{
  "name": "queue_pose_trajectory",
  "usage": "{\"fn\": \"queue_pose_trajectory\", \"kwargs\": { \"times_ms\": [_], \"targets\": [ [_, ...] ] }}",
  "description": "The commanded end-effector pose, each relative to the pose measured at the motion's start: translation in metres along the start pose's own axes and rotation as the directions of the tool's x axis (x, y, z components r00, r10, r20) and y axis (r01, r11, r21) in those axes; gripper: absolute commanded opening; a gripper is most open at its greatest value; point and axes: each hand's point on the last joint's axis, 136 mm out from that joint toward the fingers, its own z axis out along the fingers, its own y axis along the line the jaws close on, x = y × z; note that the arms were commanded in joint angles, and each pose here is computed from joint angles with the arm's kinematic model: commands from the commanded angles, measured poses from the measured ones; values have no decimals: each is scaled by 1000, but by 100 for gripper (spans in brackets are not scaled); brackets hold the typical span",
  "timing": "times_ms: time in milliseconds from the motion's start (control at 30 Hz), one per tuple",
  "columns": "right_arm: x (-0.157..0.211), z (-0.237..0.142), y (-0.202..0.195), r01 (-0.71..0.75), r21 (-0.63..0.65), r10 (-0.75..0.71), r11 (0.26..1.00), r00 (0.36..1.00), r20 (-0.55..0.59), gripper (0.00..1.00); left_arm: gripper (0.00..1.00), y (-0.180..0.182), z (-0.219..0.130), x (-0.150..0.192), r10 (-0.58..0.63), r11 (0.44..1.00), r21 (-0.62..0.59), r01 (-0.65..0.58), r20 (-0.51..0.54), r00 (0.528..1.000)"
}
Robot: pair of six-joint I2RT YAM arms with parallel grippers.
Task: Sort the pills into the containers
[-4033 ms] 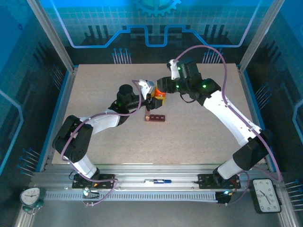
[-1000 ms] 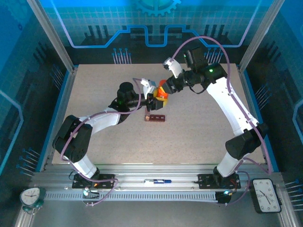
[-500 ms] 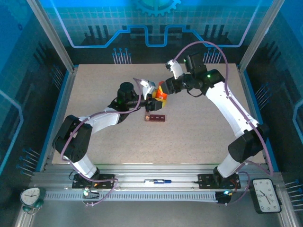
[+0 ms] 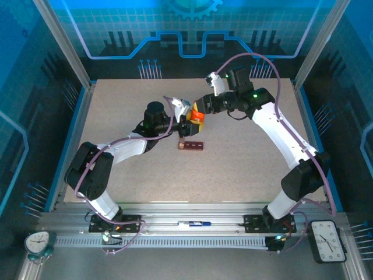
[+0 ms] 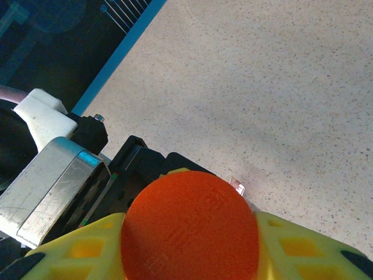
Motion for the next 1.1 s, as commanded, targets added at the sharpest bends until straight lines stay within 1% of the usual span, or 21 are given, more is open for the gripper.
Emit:
{"fn": "queue_pose_trajectory", "kwargs": {
  "times_ms": [0,67,167,267,400,500,633,733,833,1067],
  "targets": [
    [33,9,22,3,-105,-16,994,992,-122,29,14,-27,-8,-66,201,978,21,-208,182,963],
    [34,6,20,53,-96,-65,994,990,-126,29,14,-28,-8,-67,202,978,22,-210,182,962],
    [39,3,24,112,-125,-130,986,981,-145,29,14,-29,-9,-69,206,977,22,-214,186,961],
    [44,3,23,122,-126,-142,984,977,-161,28,14,-30,-10,-71,209,976,20,-217,192,959],
    [51,10,22,69,-134,-92,988,981,-174,28,14,-30,-11,-74,207,976,18,-215,203,957],
    [56,17,22,26,-109,-47,994,981,-189,25,14,-30,-11,-75,211,976,8,-218,206,956],
    [66,28,20,-18,-24,13,1000,976,-217,25,12,-23,-11,-77,236,972,-54,-230,201,951],
    [76,37,16,-31,60,43,998,975,-220,26,12,-18,-11,-78,274,959,-125,-253,197,942],
    [85,46,13,-32,119,57,992,974,-217,26,13,-14,-13,-80,296,950,-165,-266,197,935],
    [88,53,11,-70,118,92,991,977,-191,29,14,-16,-13,-78,291,952,-159,-262,205,934]
  ]
}}
